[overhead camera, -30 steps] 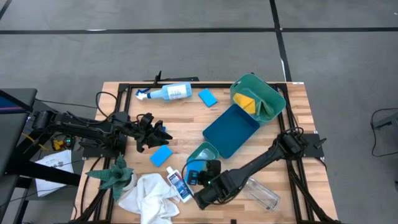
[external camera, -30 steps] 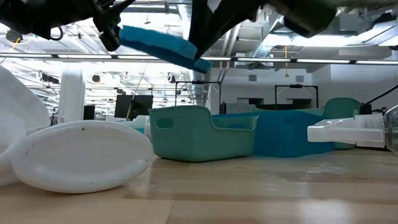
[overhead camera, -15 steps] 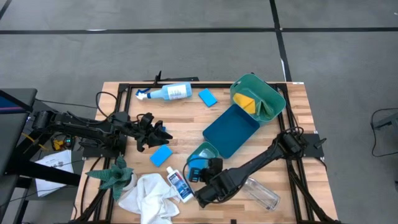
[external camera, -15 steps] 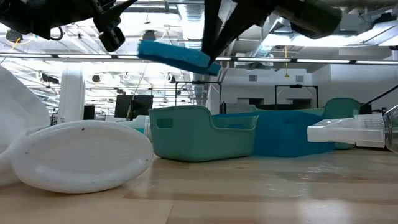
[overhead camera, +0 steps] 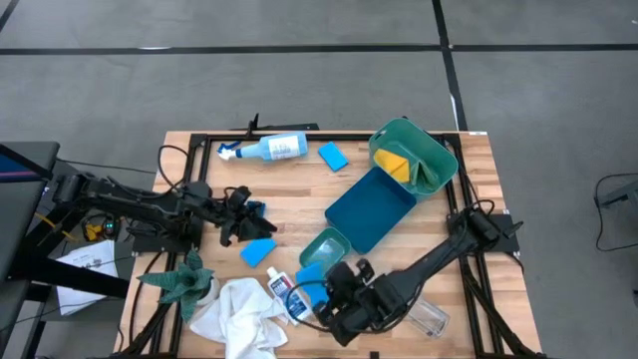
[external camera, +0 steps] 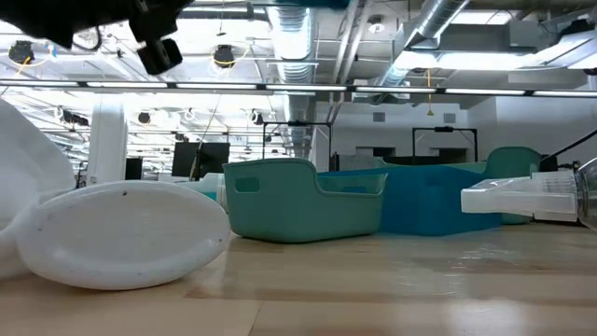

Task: Pick & Place Kitchen Items
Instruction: Put the bottom right light blue sponge into the bottom green bin

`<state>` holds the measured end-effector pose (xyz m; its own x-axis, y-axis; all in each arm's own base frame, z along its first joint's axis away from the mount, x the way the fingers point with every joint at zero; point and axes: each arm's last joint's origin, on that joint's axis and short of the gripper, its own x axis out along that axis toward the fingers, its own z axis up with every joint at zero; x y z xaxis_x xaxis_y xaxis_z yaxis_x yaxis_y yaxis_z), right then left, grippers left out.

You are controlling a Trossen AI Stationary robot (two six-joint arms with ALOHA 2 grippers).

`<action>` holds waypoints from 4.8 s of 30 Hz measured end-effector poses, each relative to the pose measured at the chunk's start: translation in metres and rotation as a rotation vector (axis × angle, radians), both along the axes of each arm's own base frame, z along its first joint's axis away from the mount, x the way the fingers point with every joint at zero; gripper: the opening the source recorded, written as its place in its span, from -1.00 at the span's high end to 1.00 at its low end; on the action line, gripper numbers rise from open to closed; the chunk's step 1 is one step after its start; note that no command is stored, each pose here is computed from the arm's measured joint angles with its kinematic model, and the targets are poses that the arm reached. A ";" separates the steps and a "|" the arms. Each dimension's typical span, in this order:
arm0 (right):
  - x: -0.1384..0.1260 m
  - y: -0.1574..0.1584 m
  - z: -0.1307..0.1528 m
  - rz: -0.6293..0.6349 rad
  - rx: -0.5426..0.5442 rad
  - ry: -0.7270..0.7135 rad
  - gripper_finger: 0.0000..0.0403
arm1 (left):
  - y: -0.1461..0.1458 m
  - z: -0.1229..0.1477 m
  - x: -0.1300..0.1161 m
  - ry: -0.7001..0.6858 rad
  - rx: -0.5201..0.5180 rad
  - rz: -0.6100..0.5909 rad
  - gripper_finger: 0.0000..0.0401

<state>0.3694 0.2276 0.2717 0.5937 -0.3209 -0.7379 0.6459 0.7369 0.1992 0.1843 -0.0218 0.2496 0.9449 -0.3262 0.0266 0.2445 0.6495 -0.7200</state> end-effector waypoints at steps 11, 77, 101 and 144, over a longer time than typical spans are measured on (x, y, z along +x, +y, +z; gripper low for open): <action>0.001 -0.056 0.053 0.525 -0.266 0.155 1.00 | -0.019 0.034 0.024 0.178 0.091 -0.091 0.19; 0.030 -0.161 0.054 0.916 -0.334 0.302 0.98 | -0.035 -0.004 0.084 0.525 -0.280 0.199 0.94; -0.028 -0.217 0.139 0.433 -0.254 0.038 -0.16 | -0.075 -0.007 0.067 0.488 -0.555 0.542 0.98; -0.128 -0.152 0.185 0.448 -0.376 0.014 -0.11 | -0.180 -0.055 0.137 0.210 -0.896 0.877 0.98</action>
<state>0.2413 0.0759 0.4562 0.7229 -0.2824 -0.6306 0.2559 0.9572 -0.1352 0.3212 -0.2019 0.1950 0.8464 0.4629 -0.2632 -0.1911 -0.1973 -0.9615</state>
